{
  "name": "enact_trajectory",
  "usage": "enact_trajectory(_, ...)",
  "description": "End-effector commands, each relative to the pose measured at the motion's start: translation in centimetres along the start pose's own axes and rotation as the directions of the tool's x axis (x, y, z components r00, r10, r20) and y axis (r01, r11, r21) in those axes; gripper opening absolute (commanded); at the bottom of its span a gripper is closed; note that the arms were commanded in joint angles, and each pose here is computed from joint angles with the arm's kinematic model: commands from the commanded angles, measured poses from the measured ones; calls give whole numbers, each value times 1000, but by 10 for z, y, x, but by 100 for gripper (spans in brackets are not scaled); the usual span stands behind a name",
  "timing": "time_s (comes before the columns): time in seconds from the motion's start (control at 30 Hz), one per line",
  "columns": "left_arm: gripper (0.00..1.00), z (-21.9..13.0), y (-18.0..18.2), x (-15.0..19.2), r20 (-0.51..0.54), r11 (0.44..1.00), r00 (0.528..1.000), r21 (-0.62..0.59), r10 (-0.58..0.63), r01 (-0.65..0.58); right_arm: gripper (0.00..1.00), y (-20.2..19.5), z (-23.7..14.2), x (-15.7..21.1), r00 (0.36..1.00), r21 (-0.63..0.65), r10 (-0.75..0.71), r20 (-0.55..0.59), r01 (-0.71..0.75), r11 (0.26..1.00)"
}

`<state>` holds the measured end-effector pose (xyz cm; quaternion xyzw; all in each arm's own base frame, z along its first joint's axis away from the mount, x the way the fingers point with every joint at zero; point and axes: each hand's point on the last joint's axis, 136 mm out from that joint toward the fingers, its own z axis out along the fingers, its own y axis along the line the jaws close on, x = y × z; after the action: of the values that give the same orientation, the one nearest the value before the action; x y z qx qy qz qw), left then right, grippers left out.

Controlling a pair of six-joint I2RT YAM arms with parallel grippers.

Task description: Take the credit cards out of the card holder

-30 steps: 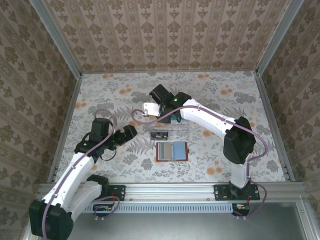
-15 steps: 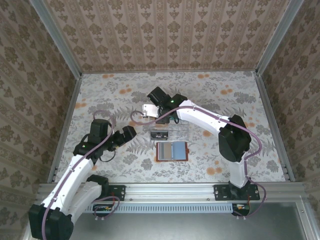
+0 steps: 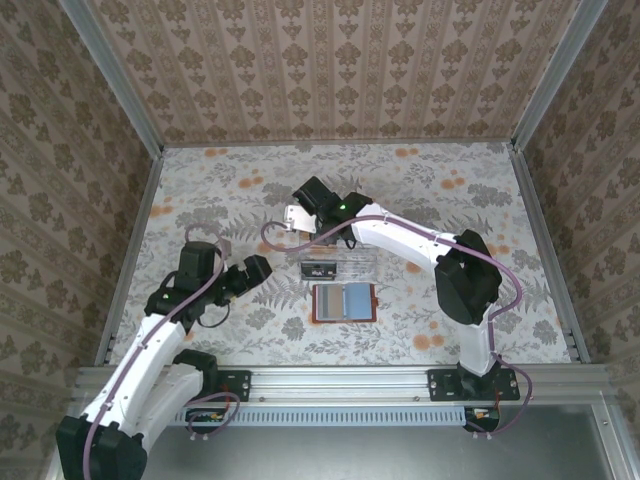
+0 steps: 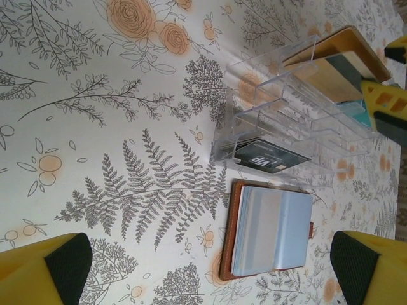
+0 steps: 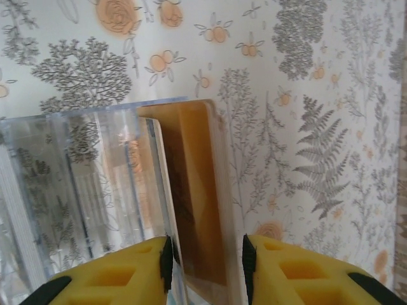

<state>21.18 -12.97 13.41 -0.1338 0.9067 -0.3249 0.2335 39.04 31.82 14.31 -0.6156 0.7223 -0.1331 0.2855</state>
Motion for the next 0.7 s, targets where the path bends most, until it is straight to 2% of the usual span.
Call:
enact_trajectory(0.0,100,-2,6,6,-14,1000,1000,-9,-13,13,39,-7,9,4,999,63,25,-41,-23,998)
enact_trajectory(0.3,100,-3,4,8,-18,1000,1000,0,-19,19,39,-8,-4,-1,995,53,95,9,-95,994)
enact_trajectory(0.47,100,-2,-1,6,-23,999,999,21,-25,26,40,-13,-33,-3,971,40,224,80,-228,973)
enact_trajectory(0.67,93,13,-17,8,-58,998,998,59,-31,34,37,7,-66,13,898,-53,417,139,-413,909)
